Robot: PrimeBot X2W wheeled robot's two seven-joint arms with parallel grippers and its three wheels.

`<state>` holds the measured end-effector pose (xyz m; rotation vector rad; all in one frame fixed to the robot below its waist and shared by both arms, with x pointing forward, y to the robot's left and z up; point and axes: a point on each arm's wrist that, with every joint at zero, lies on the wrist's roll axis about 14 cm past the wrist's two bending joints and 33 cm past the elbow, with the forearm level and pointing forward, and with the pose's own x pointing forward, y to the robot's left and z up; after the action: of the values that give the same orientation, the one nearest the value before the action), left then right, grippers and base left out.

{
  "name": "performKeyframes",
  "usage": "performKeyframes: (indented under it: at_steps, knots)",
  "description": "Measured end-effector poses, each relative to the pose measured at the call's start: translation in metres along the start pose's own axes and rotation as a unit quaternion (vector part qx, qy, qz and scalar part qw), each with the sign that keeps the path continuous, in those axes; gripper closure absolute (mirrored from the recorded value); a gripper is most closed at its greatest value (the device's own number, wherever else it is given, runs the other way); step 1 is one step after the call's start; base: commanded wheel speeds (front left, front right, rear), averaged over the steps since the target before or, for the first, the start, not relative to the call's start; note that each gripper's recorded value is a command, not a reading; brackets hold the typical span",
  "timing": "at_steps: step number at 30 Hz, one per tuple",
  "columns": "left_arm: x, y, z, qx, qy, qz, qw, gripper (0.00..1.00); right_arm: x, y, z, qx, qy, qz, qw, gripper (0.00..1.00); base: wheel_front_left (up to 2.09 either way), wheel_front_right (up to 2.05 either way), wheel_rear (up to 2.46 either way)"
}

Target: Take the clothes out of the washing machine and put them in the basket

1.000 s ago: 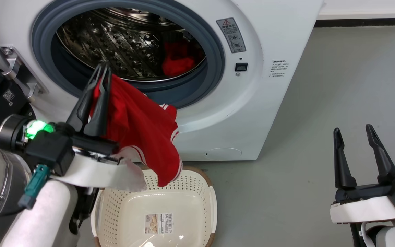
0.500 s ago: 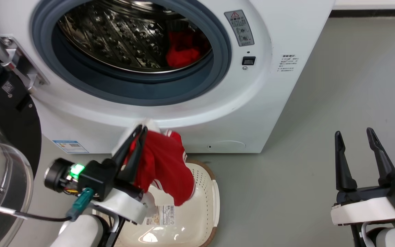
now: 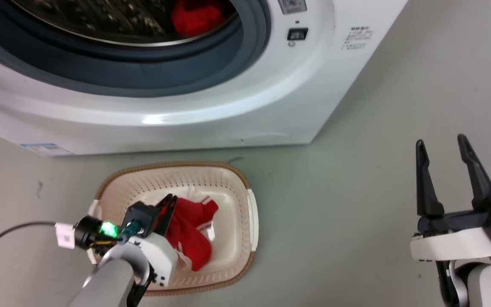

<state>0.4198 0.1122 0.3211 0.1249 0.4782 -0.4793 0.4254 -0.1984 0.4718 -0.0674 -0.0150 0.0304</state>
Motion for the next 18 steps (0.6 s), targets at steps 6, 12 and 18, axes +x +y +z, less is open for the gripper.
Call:
performKeyframes:
  at_steps: [6,12,18]
  knots:
    - [0.042,-0.001,-0.032,0.007,0.051,-0.027,0.998,1.0,0.012,-0.007,-0.026,-0.009,0.027,-0.008,1.0,0.0,0.0,0.0,0.0]
    - [0.078,0.001,-0.069,0.01,0.097,-0.044,0.994,1.0,0.018,-0.015,-0.06,-0.014,0.067,-0.017,0.998,0.0,0.0,0.0,0.0]
    - [0.089,-0.003,-0.122,0.004,0.163,-0.06,0.985,1.0,0.017,-0.021,-0.091,-0.014,0.104,-0.025,0.994,0.0,0.0,0.0,0.0]
